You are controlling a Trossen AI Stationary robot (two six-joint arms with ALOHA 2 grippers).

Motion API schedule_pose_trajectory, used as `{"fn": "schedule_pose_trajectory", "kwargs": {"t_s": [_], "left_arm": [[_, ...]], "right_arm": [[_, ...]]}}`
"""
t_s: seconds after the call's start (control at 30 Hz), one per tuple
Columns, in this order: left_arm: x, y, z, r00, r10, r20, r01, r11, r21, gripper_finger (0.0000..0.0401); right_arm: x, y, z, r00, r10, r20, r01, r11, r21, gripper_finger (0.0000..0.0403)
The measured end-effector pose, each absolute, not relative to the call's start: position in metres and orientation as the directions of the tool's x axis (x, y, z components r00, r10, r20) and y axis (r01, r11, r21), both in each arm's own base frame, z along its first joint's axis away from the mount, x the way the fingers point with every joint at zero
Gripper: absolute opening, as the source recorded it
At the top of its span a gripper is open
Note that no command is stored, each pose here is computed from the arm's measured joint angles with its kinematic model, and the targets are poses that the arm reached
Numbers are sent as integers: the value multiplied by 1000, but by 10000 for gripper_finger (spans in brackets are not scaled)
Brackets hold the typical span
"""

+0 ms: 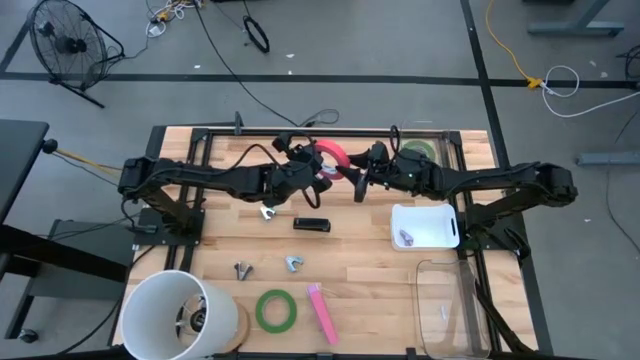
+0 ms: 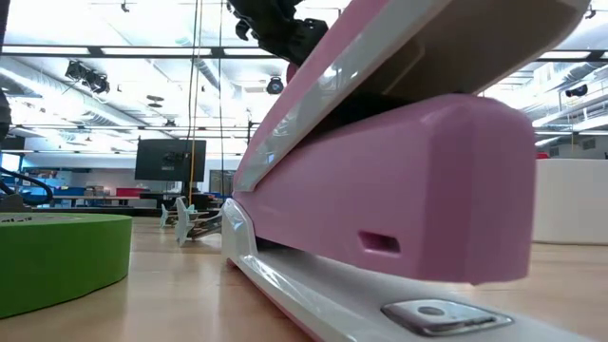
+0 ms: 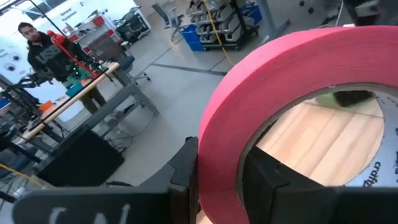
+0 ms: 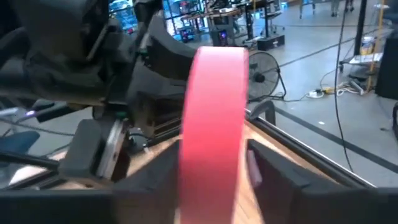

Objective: Pick and place Stapler, Stapler remover, tape
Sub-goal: Put the pink tape into the top transparent bin

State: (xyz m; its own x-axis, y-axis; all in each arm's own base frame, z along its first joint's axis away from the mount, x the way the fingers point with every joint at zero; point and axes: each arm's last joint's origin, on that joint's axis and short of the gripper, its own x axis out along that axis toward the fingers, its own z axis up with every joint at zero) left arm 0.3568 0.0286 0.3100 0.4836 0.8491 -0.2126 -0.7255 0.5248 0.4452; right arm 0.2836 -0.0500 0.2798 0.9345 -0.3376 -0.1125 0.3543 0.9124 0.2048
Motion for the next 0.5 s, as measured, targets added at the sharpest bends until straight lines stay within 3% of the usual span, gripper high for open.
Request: {"fn": "schedule_pose_trajectory", "kwargs": {"t_s": [0.07,0.1,0.2,0.37,0.5], "left_arm": [[357,29,310,478,853,-212,-727,519,449,84],[357,29,310,475,854,-210,-729,516,449,84],[356,30,310,473,855,-212,-730,515,449,89],[356,30,309,475,852,-221,-720,521,458,166],[353,28,305,453,858,-242,-701,511,498,204]], "right_arm": [[283,-50,280,932,-345,-113,361,915,183,95],[284,-50,280,933,-342,-110,357,918,172,89],[284,-50,280,934,-340,-106,353,924,148,89],[279,-53,283,929,-352,-117,364,925,110,89],[262,-60,292,910,-388,-146,404,909,101,89]]}}
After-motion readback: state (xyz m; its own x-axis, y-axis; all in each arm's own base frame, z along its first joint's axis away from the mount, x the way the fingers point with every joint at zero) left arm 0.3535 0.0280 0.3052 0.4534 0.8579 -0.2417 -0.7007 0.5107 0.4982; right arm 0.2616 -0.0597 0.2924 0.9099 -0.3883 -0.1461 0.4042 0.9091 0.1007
